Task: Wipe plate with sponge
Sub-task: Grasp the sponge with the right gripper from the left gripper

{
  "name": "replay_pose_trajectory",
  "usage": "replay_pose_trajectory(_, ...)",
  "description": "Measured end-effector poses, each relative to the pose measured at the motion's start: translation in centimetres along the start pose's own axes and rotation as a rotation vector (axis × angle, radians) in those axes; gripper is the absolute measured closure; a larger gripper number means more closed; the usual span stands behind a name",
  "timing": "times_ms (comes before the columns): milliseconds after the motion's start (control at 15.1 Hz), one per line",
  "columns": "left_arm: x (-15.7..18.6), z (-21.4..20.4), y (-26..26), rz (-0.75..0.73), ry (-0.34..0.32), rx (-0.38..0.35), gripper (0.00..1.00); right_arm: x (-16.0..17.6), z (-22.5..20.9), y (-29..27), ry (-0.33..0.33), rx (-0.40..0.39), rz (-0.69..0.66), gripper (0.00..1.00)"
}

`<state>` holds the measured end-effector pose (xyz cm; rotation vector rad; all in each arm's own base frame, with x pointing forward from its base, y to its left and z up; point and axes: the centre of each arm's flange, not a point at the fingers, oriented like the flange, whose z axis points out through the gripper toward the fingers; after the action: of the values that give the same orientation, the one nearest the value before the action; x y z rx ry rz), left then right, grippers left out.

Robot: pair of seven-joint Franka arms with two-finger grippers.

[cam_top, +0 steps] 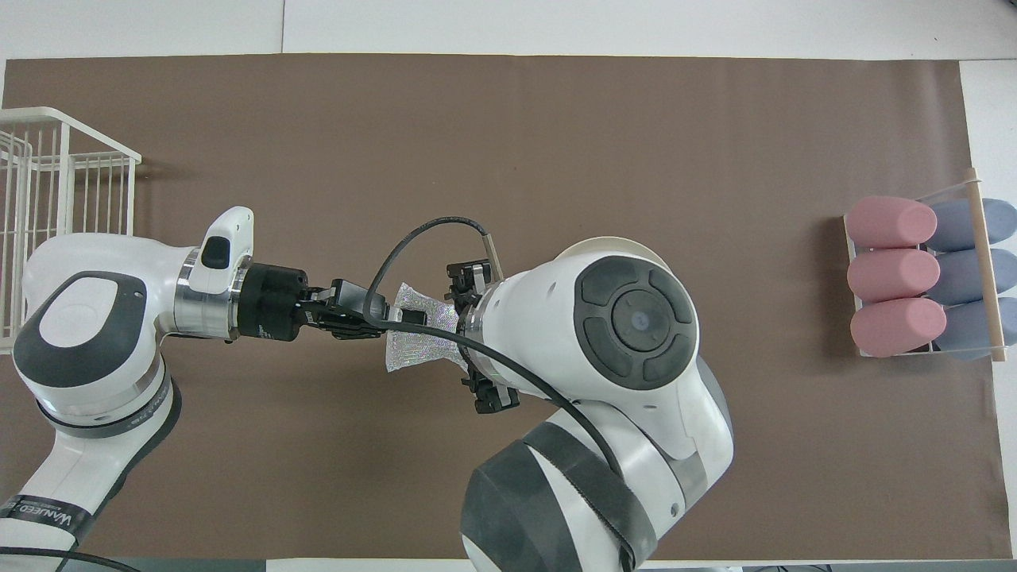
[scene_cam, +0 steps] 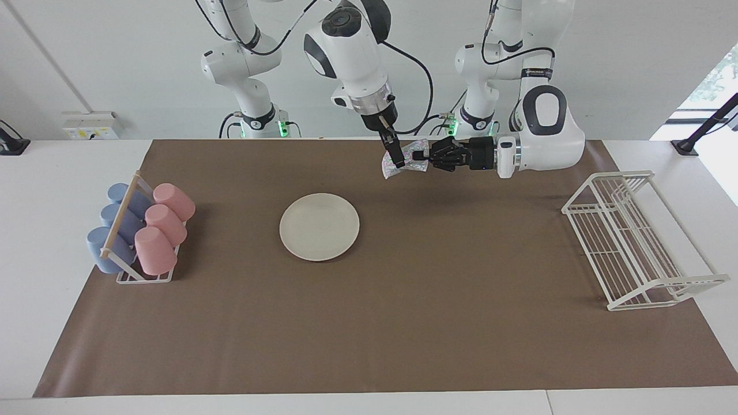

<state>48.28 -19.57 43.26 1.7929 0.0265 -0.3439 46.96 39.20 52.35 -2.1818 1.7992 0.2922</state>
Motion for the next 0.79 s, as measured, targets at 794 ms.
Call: replay_pose_trajectory(794,-0.3,0.1,-0.1,-0.001,-0.008,-0.003,0.95,0.4,-0.1,1.3,-0.004,0.008,0.017,0.01)
